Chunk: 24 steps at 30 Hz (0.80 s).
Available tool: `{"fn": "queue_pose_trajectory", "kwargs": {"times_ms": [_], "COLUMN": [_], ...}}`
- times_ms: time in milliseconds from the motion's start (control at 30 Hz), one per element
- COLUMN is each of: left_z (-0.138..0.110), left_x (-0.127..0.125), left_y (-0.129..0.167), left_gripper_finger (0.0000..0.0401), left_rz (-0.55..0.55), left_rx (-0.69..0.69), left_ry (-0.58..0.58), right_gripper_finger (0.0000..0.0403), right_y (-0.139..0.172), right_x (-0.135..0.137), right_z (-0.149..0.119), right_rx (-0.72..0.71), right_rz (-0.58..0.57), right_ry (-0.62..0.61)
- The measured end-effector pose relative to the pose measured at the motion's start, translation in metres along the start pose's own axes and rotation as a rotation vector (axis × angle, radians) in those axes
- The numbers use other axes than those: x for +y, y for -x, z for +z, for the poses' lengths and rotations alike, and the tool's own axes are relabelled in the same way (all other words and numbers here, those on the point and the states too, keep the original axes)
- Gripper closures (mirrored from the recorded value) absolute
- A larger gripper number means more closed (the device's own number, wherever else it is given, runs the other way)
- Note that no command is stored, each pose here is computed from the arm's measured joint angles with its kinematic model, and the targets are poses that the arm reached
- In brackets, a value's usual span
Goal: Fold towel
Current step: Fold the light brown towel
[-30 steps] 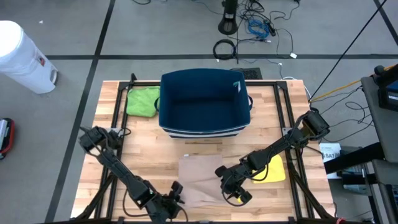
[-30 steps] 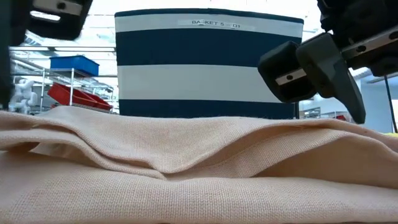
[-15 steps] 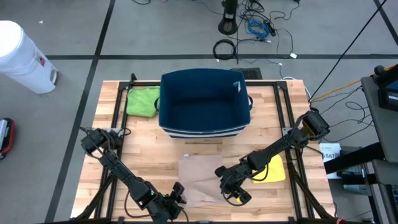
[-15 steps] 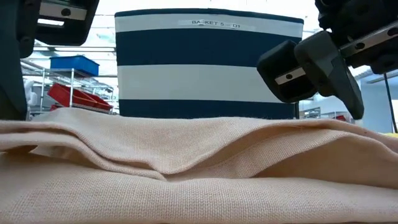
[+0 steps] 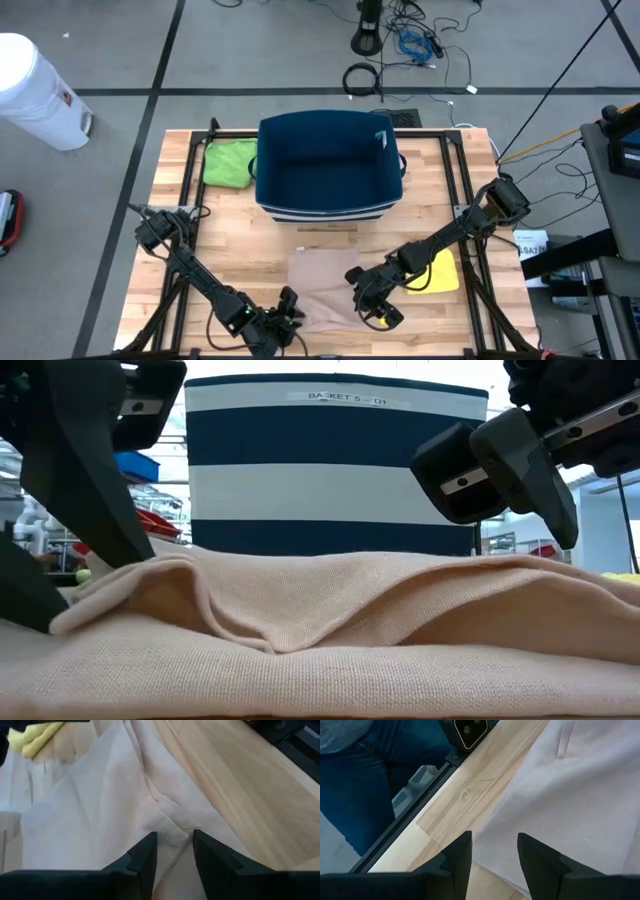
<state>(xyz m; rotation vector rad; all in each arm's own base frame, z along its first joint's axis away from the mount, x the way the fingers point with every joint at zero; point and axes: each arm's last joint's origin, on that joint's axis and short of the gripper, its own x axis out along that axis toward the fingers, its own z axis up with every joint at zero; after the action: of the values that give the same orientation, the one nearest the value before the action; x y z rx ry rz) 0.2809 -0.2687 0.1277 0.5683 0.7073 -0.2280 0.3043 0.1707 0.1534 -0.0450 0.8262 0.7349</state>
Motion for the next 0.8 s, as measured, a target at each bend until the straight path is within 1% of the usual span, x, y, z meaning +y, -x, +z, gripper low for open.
{"fn": "queue_pose_trajectory", "kwargs": {"times_ms": [100, 200, 300, 433, 467, 700, 800], "left_z": [-0.0004, -0.0004, -0.0004, -0.0001, -0.0001, -0.0002, -0.0003], "left_x": [0.0018, 0.0023, 0.0023, 0.0024, 0.0024, 0.0027, 0.0015], "left_y": [-0.001, -0.0013, -0.0013, -0.0012, -0.0012, -0.0012, -0.0012], "left_gripper_finger": [0.0274, 0.0295, 0.0328, 0.0384, 0.0392, 0.0399, 0.0399], "left_rz": [0.004, 0.005, 0.005, 0.008, 0.008, 0.017, -0.023], "left_rx": [0.006, 0.006, 0.006, 0.006, 0.006, 0.006, 0.009], "left_ry": [0.041, 0.066, 0.066, 0.062, 0.053, 0.042, 0.05], "right_gripper_finger": [0.0255, 0.0255, 0.0255, 0.0255, 0.0255, 0.0255, 0.0255], "right_y": [0.0, 0.0, 0.0, 0.0, 0.0, 0.0, 0.0], "right_x": [0.0, -0.0002, -0.0006, -0.0006, -0.0006, -0.0006, -0.0007], "right_z": [0.0, 0.0, 0.0001, 0.0001, 0.0001, 0.0001, 0.0011], "right_rx": [0.0, -0.001, -0.001, -0.001, -0.001, -0.001, -0.012], "right_rz": [0.0, -0.011, -0.02, -0.02, -0.02, -0.02, -0.025], "right_ry": [0.001, 0.002, 0.002, -0.003, -0.005, -0.009, -0.005]}}
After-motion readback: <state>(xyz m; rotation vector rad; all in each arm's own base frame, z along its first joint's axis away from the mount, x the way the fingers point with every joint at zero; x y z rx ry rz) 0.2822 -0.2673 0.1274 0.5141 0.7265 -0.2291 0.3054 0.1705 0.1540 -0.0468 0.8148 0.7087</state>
